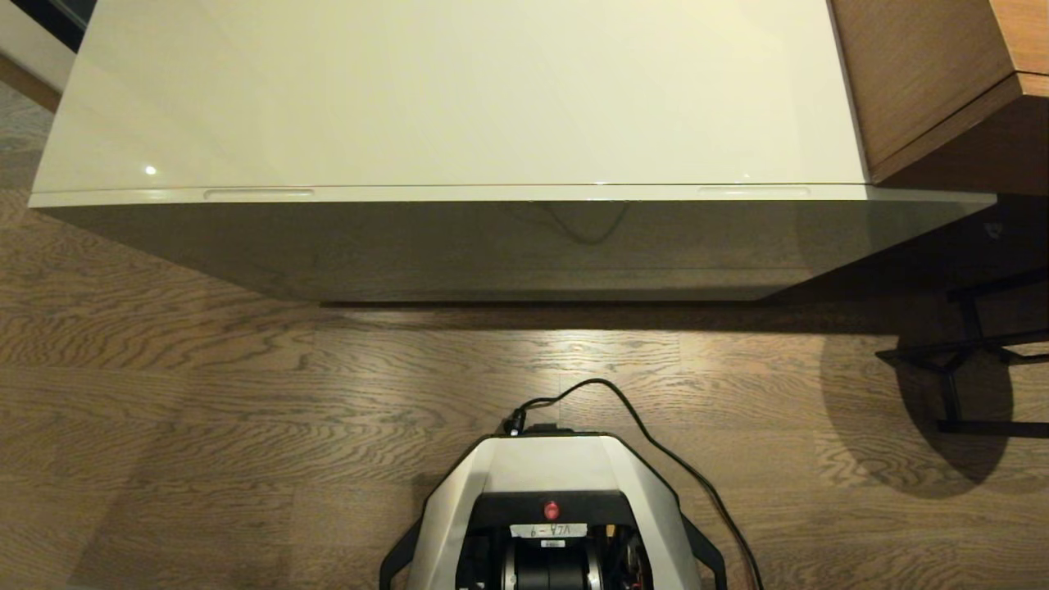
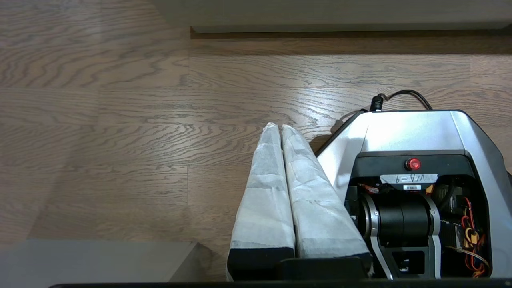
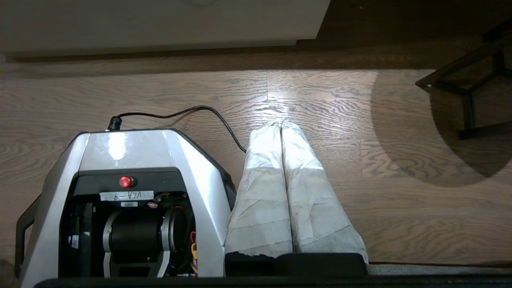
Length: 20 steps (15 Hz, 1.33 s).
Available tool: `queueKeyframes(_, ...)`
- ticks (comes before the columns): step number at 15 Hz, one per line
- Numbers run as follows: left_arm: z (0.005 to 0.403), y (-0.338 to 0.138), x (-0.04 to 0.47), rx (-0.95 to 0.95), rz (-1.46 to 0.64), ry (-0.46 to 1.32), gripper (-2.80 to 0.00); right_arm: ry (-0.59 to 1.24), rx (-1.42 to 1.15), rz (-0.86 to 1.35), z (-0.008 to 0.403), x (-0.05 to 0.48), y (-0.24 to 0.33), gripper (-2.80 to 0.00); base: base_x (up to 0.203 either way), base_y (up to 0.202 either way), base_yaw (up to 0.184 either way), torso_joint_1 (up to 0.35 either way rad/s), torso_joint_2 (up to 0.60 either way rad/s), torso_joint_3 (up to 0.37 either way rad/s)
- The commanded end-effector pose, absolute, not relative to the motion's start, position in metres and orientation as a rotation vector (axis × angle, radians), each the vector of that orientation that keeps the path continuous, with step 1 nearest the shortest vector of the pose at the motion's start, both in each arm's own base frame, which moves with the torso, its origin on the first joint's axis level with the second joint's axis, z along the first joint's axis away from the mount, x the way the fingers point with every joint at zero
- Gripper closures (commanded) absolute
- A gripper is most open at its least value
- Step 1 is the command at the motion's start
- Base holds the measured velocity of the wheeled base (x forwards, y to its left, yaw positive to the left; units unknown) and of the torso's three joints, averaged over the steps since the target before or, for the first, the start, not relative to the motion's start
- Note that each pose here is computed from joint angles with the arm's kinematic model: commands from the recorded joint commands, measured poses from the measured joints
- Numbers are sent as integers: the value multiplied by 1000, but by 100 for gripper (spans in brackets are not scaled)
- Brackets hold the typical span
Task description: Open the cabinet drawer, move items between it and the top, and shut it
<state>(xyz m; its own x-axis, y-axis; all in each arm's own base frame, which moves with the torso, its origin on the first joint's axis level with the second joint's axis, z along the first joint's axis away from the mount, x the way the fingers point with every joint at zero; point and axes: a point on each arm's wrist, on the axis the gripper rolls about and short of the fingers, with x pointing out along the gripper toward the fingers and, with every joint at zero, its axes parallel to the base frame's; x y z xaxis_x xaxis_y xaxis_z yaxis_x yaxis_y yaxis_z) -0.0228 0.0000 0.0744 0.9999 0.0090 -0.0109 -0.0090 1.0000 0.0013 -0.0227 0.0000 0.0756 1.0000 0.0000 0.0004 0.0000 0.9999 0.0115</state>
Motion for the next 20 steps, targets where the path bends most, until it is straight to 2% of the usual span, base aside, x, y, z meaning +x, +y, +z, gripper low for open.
queueKeyframes(1, 74, 0, -23, 2, 9, 11, 0, 2, 12, 0, 75, -23, 0, 0, 0, 0, 0, 0, 0, 0)
queueKeyframes(20, 74, 0, -23, 2, 9, 12, 0, 2, 12, 0, 75, -23, 0, 0, 0, 0, 0, 0, 0, 0)
